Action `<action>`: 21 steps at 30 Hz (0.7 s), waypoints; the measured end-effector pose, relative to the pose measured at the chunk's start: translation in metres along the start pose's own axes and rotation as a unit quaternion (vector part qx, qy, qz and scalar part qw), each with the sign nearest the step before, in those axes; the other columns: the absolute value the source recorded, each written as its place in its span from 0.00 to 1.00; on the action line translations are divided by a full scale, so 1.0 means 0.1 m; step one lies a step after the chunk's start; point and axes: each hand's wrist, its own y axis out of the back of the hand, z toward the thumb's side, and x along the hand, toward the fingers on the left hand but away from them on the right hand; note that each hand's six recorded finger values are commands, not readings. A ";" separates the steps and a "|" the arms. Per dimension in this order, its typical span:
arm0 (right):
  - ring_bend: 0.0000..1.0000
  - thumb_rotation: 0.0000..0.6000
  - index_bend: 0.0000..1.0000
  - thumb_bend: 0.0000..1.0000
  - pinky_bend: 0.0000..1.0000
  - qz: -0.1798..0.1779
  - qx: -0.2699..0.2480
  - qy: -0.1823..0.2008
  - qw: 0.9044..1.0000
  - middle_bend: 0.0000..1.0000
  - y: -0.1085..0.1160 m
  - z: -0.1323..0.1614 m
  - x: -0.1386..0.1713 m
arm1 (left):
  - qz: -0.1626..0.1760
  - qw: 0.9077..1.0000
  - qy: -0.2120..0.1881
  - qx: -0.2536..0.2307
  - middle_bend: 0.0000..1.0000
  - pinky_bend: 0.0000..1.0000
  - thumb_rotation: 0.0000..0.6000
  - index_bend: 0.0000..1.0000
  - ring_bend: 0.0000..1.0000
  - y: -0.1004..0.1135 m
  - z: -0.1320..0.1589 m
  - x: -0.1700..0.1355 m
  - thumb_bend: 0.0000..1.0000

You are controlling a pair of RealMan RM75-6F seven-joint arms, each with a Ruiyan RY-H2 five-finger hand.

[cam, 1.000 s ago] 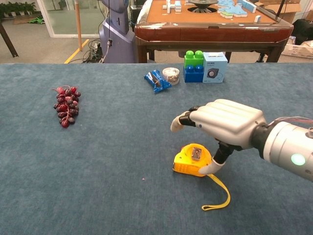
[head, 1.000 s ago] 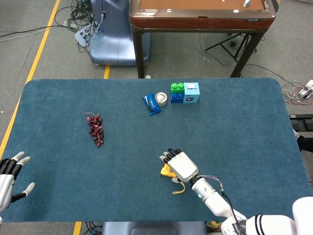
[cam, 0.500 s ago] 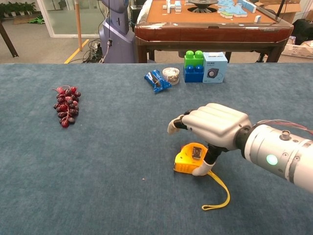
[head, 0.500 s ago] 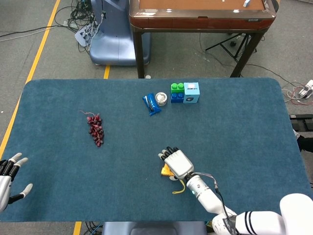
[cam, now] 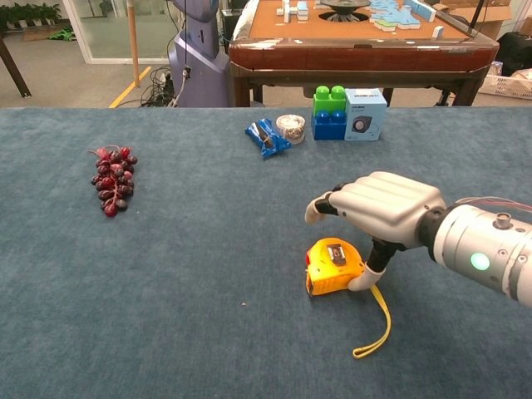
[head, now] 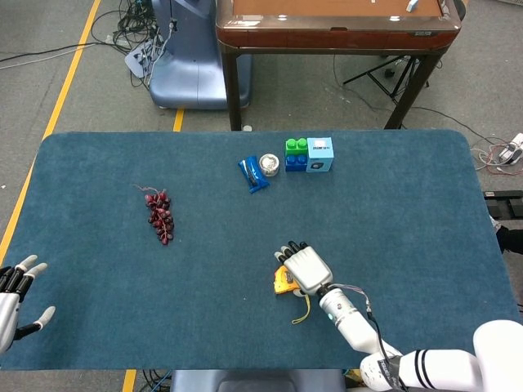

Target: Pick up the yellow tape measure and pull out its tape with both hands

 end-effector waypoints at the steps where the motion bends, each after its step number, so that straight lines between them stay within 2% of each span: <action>1: 0.16 1.00 0.22 0.15 0.27 0.001 0.001 0.001 1.000 0.26 0.00 0.00 0.00 | 0.000 1.000 0.001 0.000 0.13 0.13 1.00 0.21 0.17 0.00 0.00 0.00 0.20; 6: 0.17 1.00 0.26 0.23 0.27 0.006 0.003 0.002 1.000 0.32 -0.03 0.02 -0.02 | 0.000 1.000 0.003 0.001 0.13 0.13 1.00 0.21 0.17 0.00 -0.02 -0.01 0.20; 17: 0.19 1.00 0.31 0.28 0.27 0.008 0.001 0.007 1.000 0.36 -0.06 0.04 -0.04 | 0.000 1.000 0.004 0.000 0.13 0.13 1.00 0.21 0.17 0.00 -0.03 -0.02 0.20; 21: 0.22 1.00 0.36 0.35 0.27 0.008 0.001 0.005 1.000 0.39 -0.06 0.04 -0.04 | -0.001 1.000 0.004 0.000 0.13 0.13 1.00 0.21 0.17 -0.01 -0.03 -0.02 0.20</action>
